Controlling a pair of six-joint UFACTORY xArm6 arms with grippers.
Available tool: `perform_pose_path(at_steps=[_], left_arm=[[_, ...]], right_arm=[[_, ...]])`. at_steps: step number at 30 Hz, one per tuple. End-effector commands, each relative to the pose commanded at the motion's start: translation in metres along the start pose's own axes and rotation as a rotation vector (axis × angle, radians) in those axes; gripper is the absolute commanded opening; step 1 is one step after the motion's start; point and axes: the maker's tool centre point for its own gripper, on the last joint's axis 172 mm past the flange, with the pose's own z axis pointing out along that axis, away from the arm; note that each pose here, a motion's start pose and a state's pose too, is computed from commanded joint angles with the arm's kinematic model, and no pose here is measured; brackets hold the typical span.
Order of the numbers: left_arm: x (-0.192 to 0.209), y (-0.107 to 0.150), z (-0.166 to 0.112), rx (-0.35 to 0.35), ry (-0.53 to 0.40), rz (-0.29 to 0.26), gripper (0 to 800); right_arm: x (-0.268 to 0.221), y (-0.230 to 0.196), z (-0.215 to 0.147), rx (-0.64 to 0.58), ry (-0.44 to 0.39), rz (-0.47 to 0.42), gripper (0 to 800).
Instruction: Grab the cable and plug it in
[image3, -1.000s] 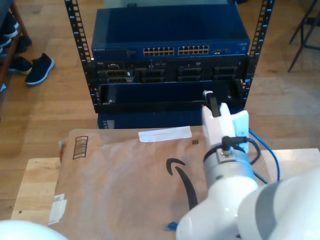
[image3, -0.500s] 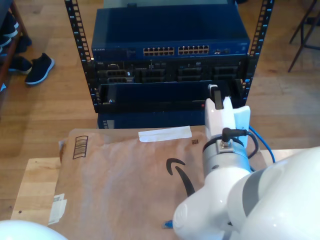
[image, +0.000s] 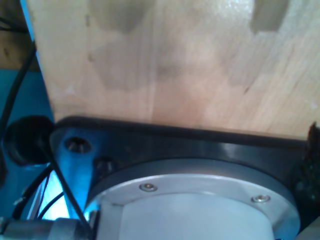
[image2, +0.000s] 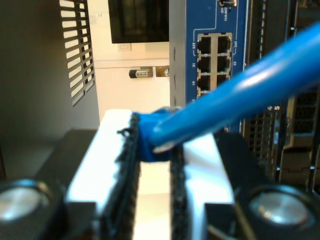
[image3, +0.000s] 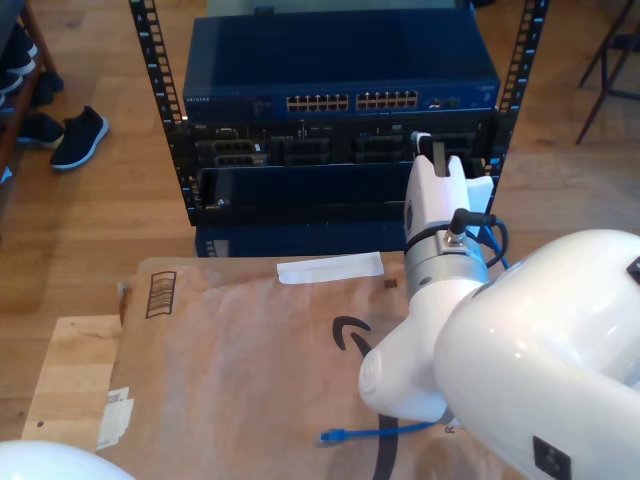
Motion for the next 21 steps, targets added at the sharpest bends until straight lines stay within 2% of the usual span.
perform_pose_path(at_steps=[5, 12, 21], left_arm=[[0.001, 0.000, -0.001, 0.000, 0.002, 0.000, 799], [0.001, 0.000, -0.001, 0.000, 0.002, 0.000, 799], [0.001, 0.000, -0.001, 0.000, 0.002, 0.000, 799]], right_arm=[[-0.001, 0.019, 0.013, -0.011, 0.008, -0.001, 0], [0.008, 0.009, 0.048, 0.036, 0.028, 0.010, 0], [0.004, 0.010, 0.062, 0.049, -0.003, -0.013, 0]])
